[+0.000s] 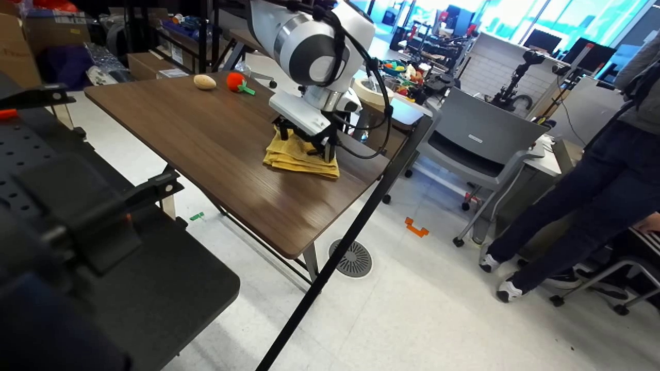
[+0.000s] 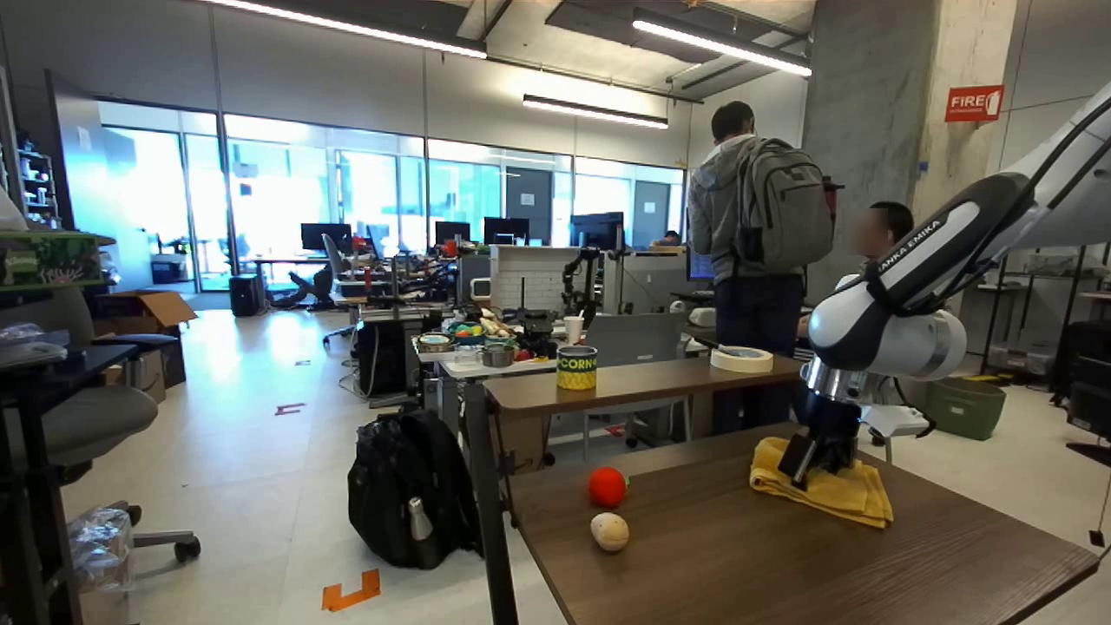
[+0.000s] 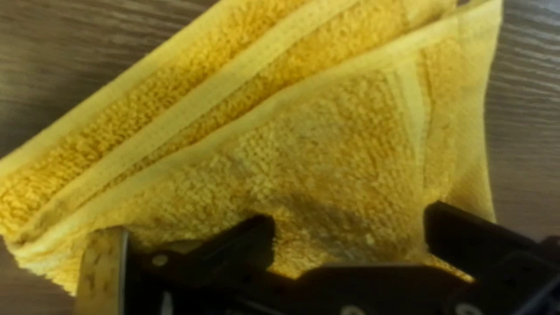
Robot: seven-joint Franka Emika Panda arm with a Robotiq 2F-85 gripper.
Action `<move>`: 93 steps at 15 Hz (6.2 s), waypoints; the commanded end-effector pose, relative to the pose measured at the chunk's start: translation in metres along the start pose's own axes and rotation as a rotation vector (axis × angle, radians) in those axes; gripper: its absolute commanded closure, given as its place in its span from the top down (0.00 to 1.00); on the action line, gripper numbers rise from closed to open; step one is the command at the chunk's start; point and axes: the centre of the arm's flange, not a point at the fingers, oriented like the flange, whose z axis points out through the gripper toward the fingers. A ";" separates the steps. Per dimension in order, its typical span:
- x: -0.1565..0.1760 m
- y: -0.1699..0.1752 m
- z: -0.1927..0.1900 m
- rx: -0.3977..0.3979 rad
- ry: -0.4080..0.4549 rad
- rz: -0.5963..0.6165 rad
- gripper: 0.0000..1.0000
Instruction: Wipe the table with the towel
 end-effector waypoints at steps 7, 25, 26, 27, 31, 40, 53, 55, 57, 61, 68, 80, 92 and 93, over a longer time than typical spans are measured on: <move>-0.057 -0.134 0.051 -0.059 -0.179 -0.434 1.00; -0.072 0.020 0.047 -0.187 -0.192 0.031 1.00; -0.075 0.001 0.052 -0.183 -0.208 -0.012 1.00; -0.077 -0.012 0.048 -0.185 -0.221 -0.075 1.00; -0.084 -0.070 0.047 -0.212 -0.242 -0.279 1.00; -0.081 -0.092 0.053 -0.215 -0.307 -0.286 1.00; -0.098 -0.006 0.047 -0.180 -0.389 -0.008 1.00; -0.096 -0.040 0.045 -0.187 -0.392 -0.106 1.00; -0.095 -0.076 0.047 -0.196 -0.409 -0.222 1.00; -0.103 -0.156 0.062 -0.223 -0.450 -0.433 1.00; -0.075 -0.188 0.070 -0.266 -0.447 -0.414 1.00; -0.036 -0.040 -0.041 -0.194 -0.069 0.004 1.00; -0.083 -0.167 -0.115 -0.079 0.307 -0.278 1.00; -0.093 -0.178 -0.126 -0.057 0.330 -0.307 1.00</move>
